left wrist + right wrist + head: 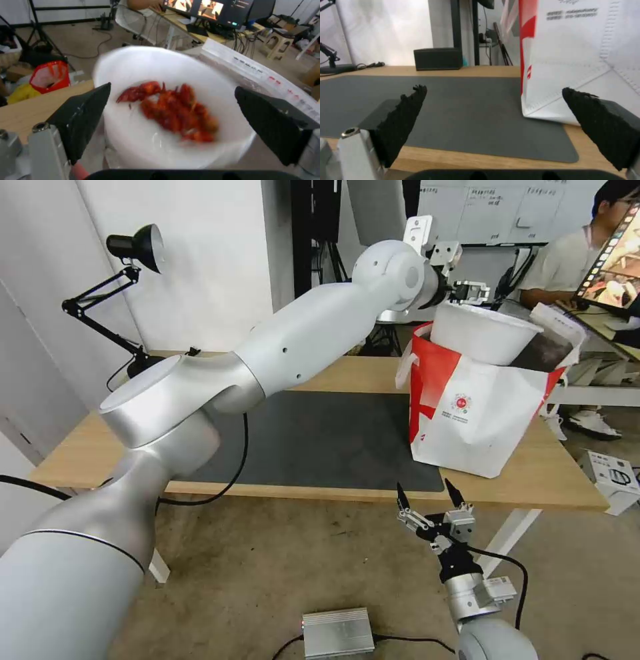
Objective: Pick up the trash from the table and place it into the takeout bag.
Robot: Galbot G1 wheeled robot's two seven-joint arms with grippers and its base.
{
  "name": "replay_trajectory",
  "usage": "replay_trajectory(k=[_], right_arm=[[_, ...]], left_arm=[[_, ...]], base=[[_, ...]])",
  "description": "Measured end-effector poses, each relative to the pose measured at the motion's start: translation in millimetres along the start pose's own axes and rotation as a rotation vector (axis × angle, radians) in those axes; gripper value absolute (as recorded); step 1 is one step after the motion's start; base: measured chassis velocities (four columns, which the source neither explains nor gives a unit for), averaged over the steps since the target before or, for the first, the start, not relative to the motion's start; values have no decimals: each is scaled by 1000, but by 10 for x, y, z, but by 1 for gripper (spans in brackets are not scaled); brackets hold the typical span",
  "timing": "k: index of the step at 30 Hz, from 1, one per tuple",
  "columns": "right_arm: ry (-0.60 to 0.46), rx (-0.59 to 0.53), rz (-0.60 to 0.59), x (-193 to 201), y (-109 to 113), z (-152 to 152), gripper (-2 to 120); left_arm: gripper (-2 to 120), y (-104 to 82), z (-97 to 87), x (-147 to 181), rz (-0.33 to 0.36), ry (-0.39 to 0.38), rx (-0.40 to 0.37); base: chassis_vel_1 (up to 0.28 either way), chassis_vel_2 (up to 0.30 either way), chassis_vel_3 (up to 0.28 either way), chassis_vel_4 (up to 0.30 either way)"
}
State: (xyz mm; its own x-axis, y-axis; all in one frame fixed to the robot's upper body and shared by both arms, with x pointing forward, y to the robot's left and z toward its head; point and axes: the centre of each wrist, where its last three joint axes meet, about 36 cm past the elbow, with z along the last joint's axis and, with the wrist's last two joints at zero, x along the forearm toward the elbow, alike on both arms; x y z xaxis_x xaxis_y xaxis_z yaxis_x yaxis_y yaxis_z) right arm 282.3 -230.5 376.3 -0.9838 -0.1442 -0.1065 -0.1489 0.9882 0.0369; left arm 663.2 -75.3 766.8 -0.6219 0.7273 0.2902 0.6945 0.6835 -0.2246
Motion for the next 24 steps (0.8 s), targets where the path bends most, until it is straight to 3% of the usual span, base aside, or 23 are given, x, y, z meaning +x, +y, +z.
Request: replay_trajectory(k=[11,24], right_arm=[[0,0,0,0,0,0,100],[0,0,0,0,0,0,100]], left_arm=[[100,7,43,9,15,-10,10],[100,125,242,21,14,-31,23]], base=[[0,0,0,0],[0,0,0,0]])
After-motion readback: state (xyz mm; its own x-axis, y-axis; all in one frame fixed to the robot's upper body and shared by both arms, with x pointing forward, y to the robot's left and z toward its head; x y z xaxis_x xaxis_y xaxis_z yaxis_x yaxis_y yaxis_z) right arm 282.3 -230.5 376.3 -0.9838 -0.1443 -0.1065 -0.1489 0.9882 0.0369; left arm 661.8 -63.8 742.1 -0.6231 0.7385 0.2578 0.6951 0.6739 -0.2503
